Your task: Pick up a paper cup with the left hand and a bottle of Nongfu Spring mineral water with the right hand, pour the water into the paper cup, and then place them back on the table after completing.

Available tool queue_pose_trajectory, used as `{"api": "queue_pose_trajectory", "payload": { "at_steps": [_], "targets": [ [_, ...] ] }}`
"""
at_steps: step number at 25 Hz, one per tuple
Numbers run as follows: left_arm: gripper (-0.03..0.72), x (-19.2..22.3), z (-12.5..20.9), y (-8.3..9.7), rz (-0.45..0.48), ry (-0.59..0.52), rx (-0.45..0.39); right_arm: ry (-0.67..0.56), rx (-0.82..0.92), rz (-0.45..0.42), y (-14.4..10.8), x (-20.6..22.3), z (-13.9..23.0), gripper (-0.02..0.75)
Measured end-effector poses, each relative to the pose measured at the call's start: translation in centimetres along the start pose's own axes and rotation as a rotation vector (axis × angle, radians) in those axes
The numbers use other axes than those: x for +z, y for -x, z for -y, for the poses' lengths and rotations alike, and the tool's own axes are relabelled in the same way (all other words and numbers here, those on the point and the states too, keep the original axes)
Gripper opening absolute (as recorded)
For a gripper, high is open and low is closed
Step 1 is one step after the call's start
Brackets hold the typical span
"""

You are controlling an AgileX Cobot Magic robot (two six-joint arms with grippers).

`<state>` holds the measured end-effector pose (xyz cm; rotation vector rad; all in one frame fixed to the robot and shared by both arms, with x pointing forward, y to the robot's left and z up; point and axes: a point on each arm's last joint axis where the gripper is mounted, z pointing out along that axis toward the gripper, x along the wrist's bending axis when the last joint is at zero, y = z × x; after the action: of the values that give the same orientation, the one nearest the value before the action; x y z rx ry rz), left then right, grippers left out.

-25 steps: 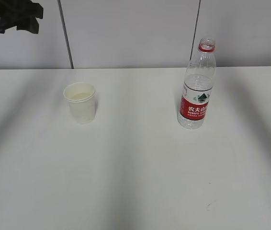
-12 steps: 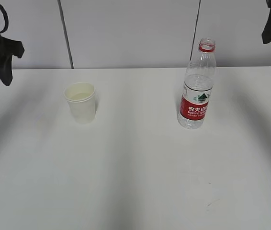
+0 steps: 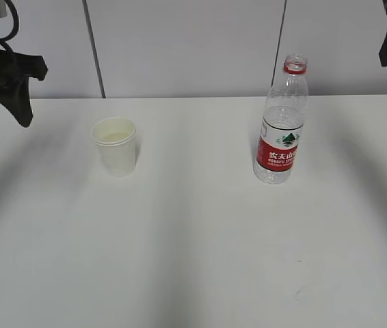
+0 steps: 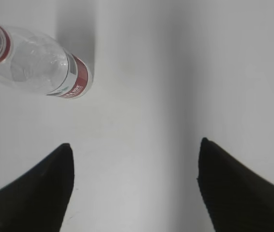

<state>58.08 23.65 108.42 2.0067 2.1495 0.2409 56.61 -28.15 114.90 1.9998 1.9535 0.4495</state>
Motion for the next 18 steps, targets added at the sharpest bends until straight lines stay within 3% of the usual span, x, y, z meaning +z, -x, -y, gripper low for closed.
{"api": "queue_pose_trajectory", "payload": {
  "at_steps": [4,8,18],
  "targets": [
    [0.419,-0.3,0.2,0.0,0.005,0.005,0.021,0.0,0.0,0.0,0.0,-0.1,0.0,0.587],
    [0.417,-1.9,2.7,-0.8,0.008,0.016,0.041,-0.004,0.0,0.0,0.1,-0.9,1.5,0.587],
    [0.407,-7.6,13.0,-3.7,0.038,0.147,0.056,-0.012,-0.013,0.001,1.0,-4.2,11.2,0.587]
  ]
}}
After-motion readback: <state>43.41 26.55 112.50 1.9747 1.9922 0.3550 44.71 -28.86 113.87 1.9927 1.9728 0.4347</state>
